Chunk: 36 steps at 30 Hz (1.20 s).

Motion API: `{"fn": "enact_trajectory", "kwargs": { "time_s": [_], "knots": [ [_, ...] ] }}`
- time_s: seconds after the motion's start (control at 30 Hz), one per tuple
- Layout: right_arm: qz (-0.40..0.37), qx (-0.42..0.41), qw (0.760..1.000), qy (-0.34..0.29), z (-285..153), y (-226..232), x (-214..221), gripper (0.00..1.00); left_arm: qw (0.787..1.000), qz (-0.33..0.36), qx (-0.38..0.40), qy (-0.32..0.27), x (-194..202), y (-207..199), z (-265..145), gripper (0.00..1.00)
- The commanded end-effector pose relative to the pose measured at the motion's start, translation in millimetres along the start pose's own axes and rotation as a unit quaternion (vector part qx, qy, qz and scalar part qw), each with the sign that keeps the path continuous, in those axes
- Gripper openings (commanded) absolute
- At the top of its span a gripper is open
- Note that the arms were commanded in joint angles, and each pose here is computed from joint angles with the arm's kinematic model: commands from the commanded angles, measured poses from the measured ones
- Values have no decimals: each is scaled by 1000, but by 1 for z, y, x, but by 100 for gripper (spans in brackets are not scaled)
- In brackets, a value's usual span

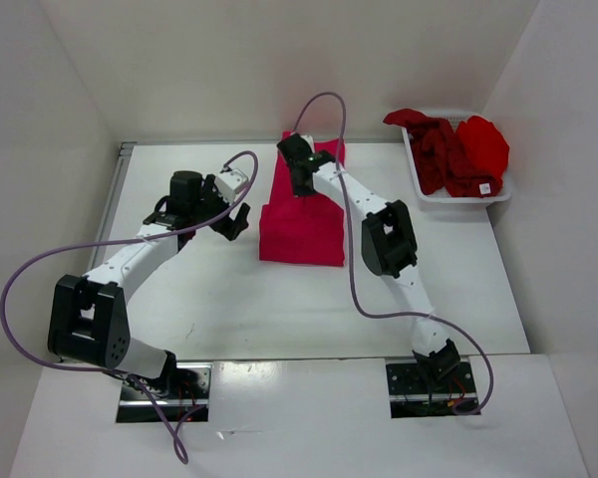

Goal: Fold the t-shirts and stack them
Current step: Fold the folded rectangular tshirt in 1/3 of the way, then grab one side of the 2/3 rectangular tshirt with both arms

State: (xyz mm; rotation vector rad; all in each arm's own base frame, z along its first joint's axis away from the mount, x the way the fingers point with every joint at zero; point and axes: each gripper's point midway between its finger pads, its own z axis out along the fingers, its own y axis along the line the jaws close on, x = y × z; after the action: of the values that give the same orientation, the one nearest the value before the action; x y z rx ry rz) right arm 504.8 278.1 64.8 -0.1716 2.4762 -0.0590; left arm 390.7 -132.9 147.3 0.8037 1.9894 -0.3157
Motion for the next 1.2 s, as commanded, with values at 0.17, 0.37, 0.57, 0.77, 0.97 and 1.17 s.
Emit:
{"fn": "enact_trajectory", "kwargs": {
  "time_s": [0.17, 0.37, 0.57, 0.77, 0.97, 1.17],
  "knots": [
    [58, 4, 997, -51, -65, -40, -47, 3, 996, -70, 17, -52, -36, 2, 9, 97],
    [92, -20, 995, -43, -93, -70, -8, 48, 973, -174, 129, -75, -81, -21, 17, 97],
    [111, -35, 993, -4, -100, -82, 54, 69, 978, -152, 126, 63, -12, -36, 16, 97],
    [158, -73, 984, 44, -90, -73, 103, 68, 965, -191, 142, 108, 19, -66, 32, 97],
    [200, -83, 974, 62, -90, -72, 119, 62, 955, -236, 122, 128, 37, -65, 45, 95],
    [220, -114, 966, 79, -93, -61, 136, 59, 939, -270, 121, 174, 67, -74, 49, 76]
  ]
}}
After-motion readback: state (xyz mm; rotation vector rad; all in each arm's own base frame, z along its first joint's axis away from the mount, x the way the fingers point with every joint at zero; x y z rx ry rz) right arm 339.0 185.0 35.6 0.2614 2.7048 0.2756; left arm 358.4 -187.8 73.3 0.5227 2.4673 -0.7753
